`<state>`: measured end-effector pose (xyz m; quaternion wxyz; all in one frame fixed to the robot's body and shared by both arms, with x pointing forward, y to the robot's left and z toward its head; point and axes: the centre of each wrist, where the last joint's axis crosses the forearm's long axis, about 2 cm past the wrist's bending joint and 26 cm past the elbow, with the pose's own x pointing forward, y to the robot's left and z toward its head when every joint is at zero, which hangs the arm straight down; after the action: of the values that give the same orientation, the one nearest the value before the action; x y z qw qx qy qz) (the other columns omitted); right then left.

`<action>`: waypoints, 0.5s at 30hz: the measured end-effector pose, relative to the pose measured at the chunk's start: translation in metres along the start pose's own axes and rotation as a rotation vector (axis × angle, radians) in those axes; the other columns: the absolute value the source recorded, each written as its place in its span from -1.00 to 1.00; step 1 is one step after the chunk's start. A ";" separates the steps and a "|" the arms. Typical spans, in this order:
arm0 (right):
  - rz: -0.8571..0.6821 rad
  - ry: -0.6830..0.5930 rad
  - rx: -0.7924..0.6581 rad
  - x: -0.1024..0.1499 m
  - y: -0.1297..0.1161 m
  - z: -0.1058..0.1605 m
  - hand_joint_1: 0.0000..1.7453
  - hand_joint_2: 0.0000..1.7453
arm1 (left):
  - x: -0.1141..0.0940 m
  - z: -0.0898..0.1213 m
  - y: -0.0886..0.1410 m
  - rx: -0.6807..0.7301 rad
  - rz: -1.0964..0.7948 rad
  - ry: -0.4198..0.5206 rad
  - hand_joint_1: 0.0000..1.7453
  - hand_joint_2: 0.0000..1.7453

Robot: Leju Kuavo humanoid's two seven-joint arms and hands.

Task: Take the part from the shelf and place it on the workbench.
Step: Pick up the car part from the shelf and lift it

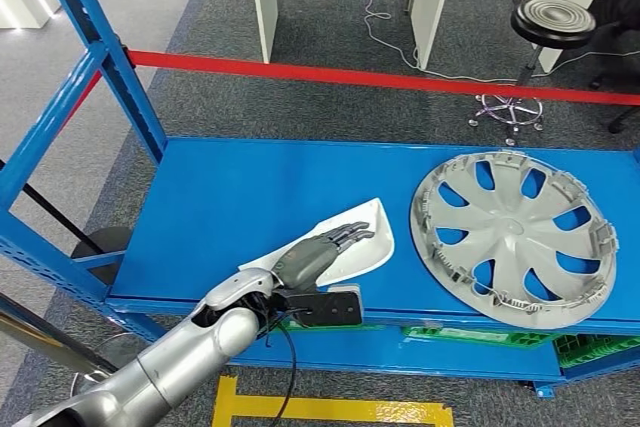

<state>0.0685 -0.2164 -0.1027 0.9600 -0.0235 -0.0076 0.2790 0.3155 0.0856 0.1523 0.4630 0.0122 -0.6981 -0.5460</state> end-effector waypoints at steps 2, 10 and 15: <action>0.004 -0.002 -0.003 0.002 -0.001 0.000 -1.00 -1.00 | 0.002 -0.007 0.003 -0.012 -0.012 -0.001 -1.00 1.00; 0.005 -0.007 -0.008 0.005 -0.003 0.001 -1.00 -1.00 | 0.009 -0.021 0.001 -0.030 -0.042 -0.003 -1.00 1.00; 0.005 -0.007 -0.010 0.005 -0.003 0.001 -1.00 -1.00 | 0.011 -0.024 0.000 0.023 -0.123 0.017 -1.00 1.00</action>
<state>0.0739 -0.2163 -0.1018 0.9591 -0.0272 -0.0124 0.2815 0.3246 0.0619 0.1582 0.4341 0.0649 -0.6984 -0.5653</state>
